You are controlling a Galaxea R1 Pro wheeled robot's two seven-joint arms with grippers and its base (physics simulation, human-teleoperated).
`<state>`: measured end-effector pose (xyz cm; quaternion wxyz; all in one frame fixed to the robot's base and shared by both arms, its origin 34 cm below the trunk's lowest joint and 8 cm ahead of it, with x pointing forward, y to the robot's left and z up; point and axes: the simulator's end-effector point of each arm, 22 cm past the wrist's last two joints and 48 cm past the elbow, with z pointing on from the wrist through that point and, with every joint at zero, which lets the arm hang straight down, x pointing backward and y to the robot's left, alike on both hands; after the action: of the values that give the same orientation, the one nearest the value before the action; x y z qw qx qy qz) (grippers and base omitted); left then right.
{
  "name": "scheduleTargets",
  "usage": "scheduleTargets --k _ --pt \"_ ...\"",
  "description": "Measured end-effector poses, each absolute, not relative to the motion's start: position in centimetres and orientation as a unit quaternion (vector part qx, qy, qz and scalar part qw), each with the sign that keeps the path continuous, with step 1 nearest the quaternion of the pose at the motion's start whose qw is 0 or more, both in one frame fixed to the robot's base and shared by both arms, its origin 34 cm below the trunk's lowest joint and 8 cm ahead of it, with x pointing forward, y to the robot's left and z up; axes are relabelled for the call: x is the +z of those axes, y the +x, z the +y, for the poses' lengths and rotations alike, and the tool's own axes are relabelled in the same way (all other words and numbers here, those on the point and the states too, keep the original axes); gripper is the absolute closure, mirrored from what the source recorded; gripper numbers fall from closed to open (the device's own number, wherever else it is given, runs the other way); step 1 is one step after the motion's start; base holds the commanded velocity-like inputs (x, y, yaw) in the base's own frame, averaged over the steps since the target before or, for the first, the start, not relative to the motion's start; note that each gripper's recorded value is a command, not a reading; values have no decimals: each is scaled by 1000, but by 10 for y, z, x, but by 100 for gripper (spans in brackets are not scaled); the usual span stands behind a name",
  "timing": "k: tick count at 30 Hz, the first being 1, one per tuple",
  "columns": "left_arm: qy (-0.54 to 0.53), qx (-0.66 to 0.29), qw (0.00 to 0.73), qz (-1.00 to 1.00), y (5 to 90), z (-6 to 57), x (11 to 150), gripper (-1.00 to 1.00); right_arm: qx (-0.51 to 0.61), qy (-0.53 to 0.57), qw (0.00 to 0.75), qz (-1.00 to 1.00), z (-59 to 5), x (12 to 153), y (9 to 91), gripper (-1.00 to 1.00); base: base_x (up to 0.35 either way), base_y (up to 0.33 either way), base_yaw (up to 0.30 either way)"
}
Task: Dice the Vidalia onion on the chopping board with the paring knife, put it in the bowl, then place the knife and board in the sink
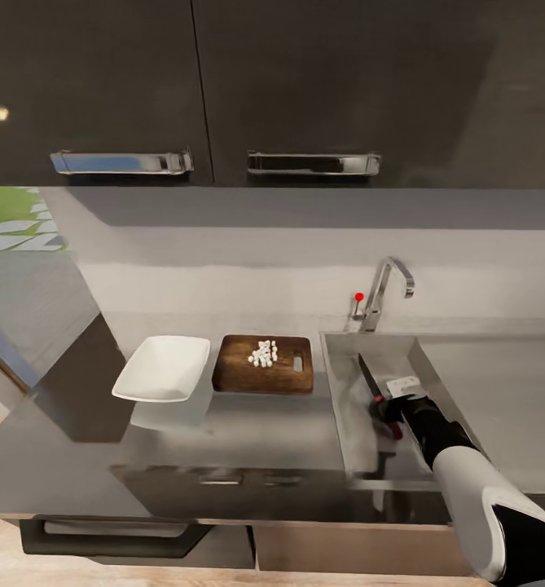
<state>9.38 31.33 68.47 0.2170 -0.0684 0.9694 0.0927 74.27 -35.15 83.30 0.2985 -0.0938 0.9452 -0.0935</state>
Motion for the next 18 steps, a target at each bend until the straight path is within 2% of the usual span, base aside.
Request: scheduleTargets --k 15,16,18 --pt "-68 93 219 969 95 314 685 -100 -120 -75 289 947 -354 823 735 100 8 -6 0" --pt "-68 93 219 969 95 314 685 -100 -120 -75 289 947 -354 823 735 -100 0 0 0" --pt "-68 93 219 969 95 314 685 -100 -113 -83 265 954 -348 805 719 -100 0 0 0"
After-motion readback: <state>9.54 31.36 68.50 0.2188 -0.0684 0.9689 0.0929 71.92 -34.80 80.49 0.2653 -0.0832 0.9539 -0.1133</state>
